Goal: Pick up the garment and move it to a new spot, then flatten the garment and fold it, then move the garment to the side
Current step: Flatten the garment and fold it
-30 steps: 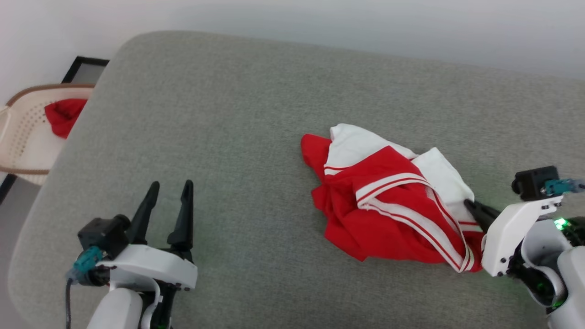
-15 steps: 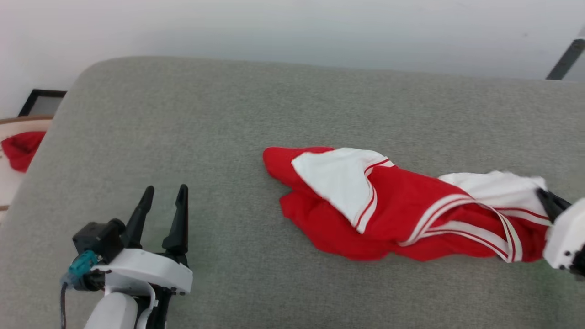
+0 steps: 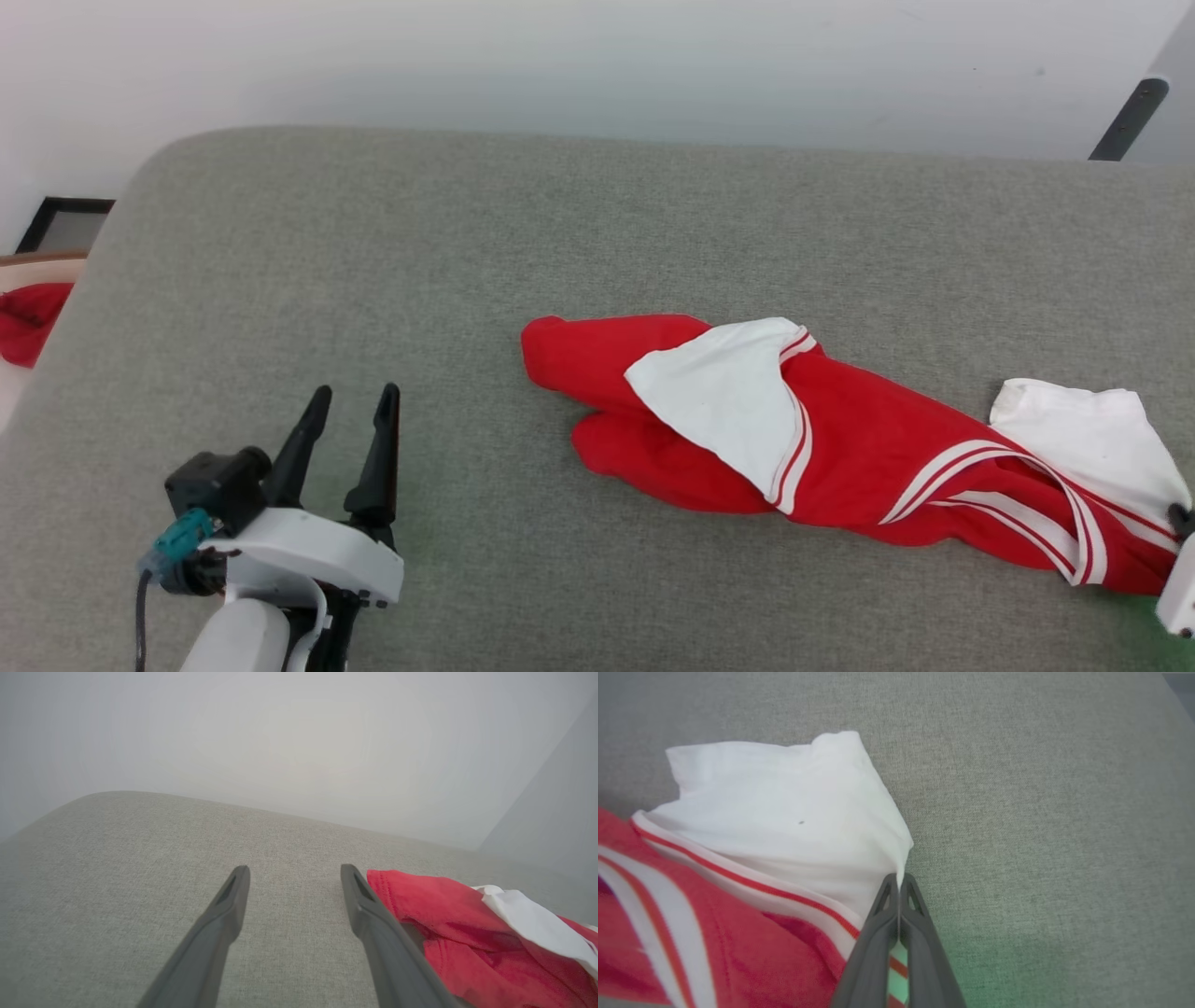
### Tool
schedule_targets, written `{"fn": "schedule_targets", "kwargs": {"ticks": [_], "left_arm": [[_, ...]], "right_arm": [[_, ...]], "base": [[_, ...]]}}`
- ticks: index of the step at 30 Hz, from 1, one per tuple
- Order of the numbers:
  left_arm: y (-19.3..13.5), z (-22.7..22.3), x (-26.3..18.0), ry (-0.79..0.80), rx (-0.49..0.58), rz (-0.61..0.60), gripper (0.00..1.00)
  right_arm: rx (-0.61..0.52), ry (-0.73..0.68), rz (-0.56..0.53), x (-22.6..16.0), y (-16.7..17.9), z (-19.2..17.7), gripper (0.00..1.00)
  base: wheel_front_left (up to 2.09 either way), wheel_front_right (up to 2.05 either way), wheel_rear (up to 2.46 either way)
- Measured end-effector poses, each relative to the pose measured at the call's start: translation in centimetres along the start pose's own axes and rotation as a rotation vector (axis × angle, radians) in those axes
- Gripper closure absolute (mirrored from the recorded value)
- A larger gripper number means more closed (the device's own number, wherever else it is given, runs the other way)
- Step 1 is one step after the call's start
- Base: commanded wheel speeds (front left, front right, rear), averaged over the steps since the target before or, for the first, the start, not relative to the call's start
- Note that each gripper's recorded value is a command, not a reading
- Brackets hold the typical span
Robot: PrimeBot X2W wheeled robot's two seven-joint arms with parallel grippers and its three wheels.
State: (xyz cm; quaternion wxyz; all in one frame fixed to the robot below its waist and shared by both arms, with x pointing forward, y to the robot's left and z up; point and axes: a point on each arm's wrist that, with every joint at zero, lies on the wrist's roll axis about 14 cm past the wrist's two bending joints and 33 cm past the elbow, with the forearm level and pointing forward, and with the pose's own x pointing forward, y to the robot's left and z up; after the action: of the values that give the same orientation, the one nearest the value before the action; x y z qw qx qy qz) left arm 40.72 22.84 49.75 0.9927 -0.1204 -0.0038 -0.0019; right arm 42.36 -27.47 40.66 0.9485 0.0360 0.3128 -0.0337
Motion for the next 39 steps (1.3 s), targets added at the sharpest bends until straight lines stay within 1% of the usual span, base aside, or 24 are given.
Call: {"fn": "schedule_targets", "kwargs": {"ticks": [2,4,5,6,15,22,27,31,39], "left_arm": [[-0.2,-0.2,0.0,0.01,0.0,-0.006,0.0],[-0.4,-0.3,0.2,0.016,0.0,-0.013,0.0],[-0.5,-0.4,0.2,0.023,0.0,-0.017,0.0],[-0.7,-0.5,0.3,0.029,0.002,-0.024,0.0],[-2.7,0.7,1.7,0.059,0.02,-0.101,0.0],[-5.5,1.6,3.0,0.155,0.012,-0.196,0.0],[-8.4,2.1,3.9,0.272,0.004,-0.284,0.0],[-11.3,1.6,4.1,0.409,-0.004,-0.366,0.0],[-14.7,0.2,4.8,0.672,0.007,-0.441,0.0]], "right_arm": [[0.016,0.015,-0.004,0.0,0.0,-0.7,1.0],[0.025,0.017,0.0,0.0,0.3,-1.1,0.55],[0.026,0.014,0.004,0.1,0.5,-1.0,0.21],[0.023,0.007,0.008,0.0,0.7,-0.9,0.0],[0.025,-0.121,0.034,-1.5,1.4,1.8,0.0],[0.051,-0.268,0.058,-3.7,2.0,4.3,0.0],[0.088,-0.319,0.069,-5.1,2.4,4.2,0.0],[0.119,-0.327,0.066,-5.9,2.5,3.6,0.0],[0.162,-0.33,0.05,-6.6,2.1,2.8,0.0]], "base": [[0.0,0.0,0.0],[0.0,0.0,0.0],[0.0,0.0,0.0],[0.0,0.0,0.0],[0.0,0.0,0.0],[0.0,0.0,0.0],[0.0,0.0,0.0],[0.0,0.0,0.0],[0.0,0.0,0.0]]}}
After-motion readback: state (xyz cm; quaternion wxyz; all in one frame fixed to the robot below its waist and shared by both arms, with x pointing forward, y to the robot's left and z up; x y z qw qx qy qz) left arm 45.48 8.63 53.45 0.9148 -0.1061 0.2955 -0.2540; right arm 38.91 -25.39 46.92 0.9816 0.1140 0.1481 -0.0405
